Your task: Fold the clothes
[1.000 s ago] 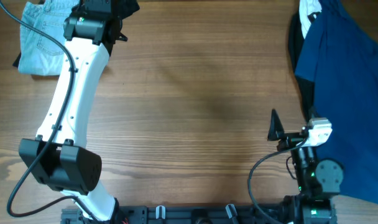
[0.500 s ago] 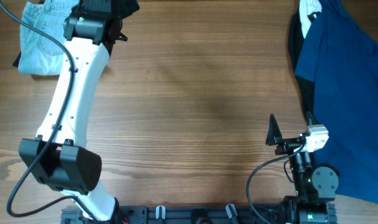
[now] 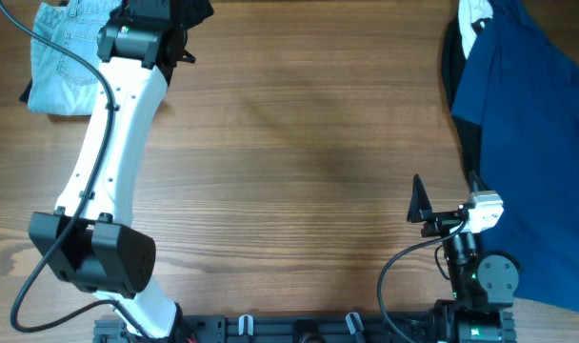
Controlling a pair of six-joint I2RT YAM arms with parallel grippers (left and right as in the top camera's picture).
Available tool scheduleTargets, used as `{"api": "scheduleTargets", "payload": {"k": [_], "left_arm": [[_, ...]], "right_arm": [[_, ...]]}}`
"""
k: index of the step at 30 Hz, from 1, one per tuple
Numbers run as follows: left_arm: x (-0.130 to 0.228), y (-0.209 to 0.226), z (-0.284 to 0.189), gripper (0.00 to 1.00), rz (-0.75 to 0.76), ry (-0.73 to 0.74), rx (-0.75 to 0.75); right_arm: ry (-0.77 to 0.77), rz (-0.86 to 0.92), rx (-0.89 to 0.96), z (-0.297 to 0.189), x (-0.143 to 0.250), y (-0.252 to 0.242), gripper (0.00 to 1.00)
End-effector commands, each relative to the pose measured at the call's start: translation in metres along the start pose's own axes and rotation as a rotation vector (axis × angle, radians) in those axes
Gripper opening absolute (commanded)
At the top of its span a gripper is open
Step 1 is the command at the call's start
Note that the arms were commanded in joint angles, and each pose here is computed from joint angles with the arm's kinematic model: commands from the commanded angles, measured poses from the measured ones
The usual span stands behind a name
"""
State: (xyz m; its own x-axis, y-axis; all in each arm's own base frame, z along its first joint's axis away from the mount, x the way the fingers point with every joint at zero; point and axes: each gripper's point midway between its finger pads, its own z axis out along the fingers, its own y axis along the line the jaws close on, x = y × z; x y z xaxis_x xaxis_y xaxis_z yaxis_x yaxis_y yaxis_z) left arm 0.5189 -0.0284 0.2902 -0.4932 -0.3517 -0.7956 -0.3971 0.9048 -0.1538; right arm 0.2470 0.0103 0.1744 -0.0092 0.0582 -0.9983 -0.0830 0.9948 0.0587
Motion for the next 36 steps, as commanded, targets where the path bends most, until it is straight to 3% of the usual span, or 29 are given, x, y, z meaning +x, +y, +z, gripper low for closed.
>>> {"api": "scheduleTargets", "payload": {"k": [1,4,12,16,21,32,36], "left_arm": [[-0.005,0.007,-0.018,1.0,0.018,-0.001,-0.005],[-0.005,0.016,-0.051,1.0,-0.019,0.023,0.005],[-0.006,0.053,-0.142,1.0,-0.104,-0.09,0.164],[0.023,0.08,-0.157,1.0,-0.138,-0.133,0.251],[0.07,0.088,-0.169,1.0,0.036,-0.243,0.426],[0.186,0.117,-0.154,1.0,0.05,-0.38,0.53],[0.209,0.12,-0.149,1.0,0.054,-0.408,0.557]], "right_arm": [[-0.012,-0.007,0.006,-0.001,-0.002,-0.001,1.0],[-0.012,-0.007,0.006,-0.001,-0.002,-0.001,1.0],[-0.012,-0.007,0.006,-0.001,-0.002,-0.001,1.0],[-0.012,-0.007,0.006,-0.001,-0.002,-0.001,1.0],[-0.012,-0.007,0.006,-0.001,-0.002,-0.001,1.0],[-0.012,-0.007,0.006,-0.001,-0.002,-0.001,1.0],[-0.012,-0.007,0.006,-0.001,-0.002,-0.001,1.0]]}}
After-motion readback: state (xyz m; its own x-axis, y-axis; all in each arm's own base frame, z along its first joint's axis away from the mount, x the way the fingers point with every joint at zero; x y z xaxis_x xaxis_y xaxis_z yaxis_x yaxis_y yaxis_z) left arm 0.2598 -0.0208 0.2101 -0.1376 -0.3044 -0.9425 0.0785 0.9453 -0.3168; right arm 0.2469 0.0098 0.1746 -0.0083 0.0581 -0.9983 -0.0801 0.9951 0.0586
